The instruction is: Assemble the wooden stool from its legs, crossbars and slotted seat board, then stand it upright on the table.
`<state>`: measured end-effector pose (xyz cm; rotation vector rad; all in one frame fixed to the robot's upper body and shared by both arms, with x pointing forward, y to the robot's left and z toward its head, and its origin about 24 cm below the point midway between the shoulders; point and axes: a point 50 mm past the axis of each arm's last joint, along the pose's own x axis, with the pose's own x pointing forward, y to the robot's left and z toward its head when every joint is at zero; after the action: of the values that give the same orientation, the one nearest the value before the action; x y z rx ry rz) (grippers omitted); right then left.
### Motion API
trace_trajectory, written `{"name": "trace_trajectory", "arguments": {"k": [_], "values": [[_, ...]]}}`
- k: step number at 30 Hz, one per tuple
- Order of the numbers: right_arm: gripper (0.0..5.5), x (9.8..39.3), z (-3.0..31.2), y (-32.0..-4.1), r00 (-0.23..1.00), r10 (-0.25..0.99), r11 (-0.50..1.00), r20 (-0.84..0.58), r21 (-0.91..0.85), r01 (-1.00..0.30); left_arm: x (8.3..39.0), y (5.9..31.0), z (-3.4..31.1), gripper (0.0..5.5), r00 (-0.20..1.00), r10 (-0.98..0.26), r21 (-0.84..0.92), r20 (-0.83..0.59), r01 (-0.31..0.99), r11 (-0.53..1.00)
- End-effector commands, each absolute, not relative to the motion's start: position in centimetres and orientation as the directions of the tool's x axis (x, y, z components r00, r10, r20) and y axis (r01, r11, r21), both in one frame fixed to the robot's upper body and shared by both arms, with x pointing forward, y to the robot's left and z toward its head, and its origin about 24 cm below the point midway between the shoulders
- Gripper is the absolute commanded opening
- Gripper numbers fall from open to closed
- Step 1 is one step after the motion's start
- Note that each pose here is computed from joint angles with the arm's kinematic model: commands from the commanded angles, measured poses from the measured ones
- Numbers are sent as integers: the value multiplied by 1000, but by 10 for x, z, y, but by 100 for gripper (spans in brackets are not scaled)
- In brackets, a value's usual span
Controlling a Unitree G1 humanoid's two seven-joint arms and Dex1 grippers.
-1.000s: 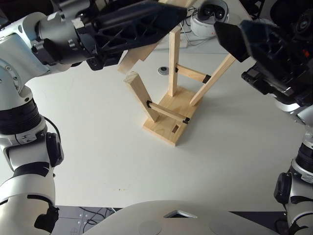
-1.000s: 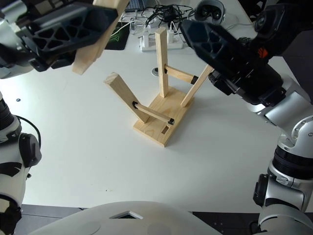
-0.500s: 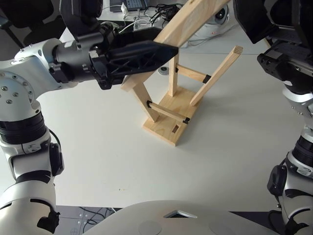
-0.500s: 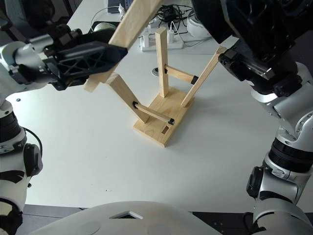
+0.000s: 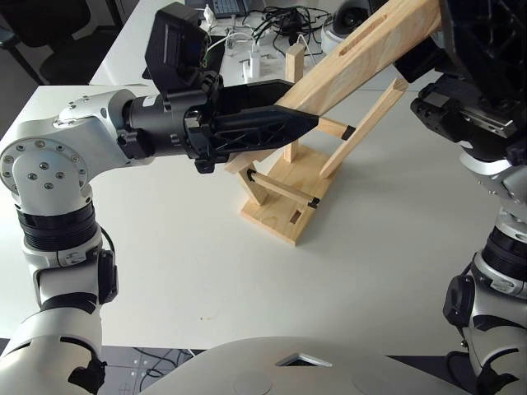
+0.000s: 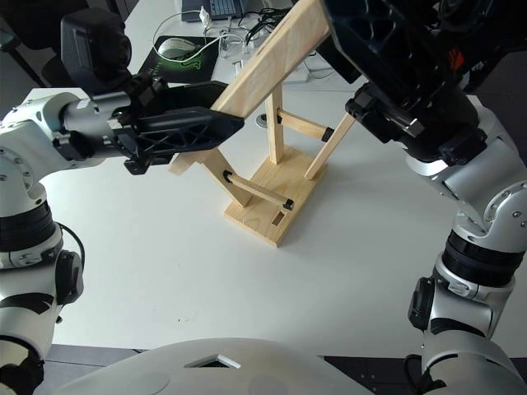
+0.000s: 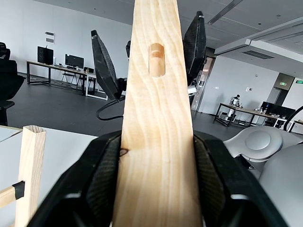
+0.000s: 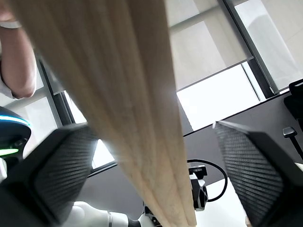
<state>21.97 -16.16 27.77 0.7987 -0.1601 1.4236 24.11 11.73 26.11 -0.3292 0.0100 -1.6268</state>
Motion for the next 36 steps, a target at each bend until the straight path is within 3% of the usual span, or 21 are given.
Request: {"name": "trace_trajectory", "arguments": {"k": [1, 10, 22, 23, 36], "values": [[347, 219, 277, -161, 187, 826, -50, 532, 400, -915, 239, 118, 262, 206, -48, -979, -182, 200, 980, -85], [232, 220, 277, -159, 190, 826, -52, 530, 408, -912, 239, 120, 259, 206, -38, -981, -194, 191, 978, -75], [229, 220, 274, -154, 203, 836, -38, 509, 424, -905, 243, 121, 260, 206, 5, -979, -185, 204, 982, -34], [229, 220, 274, -153, 206, 838, -34, 505, 426, -904, 244, 123, 260, 243, 12, -980, -184, 201, 983, -26], [209, 216, 265, -164, 227, 852, -7, 473, 442, -897, 252, 146, 260, 421, 115, -985, -141, 128, 985, 96]]}}
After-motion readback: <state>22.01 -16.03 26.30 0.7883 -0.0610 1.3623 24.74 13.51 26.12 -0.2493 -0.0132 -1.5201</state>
